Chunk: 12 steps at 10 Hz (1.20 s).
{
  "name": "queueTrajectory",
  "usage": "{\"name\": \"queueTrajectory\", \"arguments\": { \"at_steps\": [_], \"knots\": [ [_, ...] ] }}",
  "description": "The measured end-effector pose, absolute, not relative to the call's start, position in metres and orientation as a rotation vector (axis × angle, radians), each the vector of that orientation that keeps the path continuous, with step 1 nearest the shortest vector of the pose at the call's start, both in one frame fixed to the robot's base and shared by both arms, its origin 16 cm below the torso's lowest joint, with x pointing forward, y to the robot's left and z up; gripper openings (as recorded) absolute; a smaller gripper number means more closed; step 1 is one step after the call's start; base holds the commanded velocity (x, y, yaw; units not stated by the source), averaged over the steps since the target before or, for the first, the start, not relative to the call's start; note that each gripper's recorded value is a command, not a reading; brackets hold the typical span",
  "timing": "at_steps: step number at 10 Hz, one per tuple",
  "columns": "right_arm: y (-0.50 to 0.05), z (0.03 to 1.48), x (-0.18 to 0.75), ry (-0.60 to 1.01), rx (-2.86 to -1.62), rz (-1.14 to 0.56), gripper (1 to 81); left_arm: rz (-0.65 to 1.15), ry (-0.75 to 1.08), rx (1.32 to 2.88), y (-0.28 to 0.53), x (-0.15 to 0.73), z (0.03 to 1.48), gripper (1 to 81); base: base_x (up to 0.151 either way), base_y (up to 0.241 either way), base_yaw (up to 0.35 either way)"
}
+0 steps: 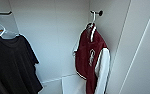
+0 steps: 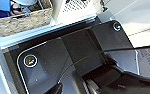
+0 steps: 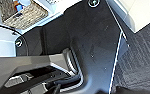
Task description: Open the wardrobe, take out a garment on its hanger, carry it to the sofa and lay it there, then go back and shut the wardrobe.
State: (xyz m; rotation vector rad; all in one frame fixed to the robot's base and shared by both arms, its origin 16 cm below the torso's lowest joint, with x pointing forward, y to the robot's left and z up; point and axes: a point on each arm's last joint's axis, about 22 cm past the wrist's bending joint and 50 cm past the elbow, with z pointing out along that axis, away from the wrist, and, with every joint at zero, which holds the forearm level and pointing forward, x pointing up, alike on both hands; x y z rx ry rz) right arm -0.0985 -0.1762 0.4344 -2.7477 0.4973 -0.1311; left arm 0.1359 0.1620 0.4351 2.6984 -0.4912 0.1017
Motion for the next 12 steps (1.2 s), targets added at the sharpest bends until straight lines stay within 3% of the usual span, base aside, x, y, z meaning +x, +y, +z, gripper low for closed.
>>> {"name": "queueTrajectory", "arguments": {
  "at_steps": [12],
  "knots": [
    [-0.172, 0.434, -0.087, 0.510, -2.741, -0.167, 81.1, 0.235, -0.654, 2.448, 0.063, 0.369, 0.578, 81.1, 0.000, 0.000, 0.000]
  ]
}}
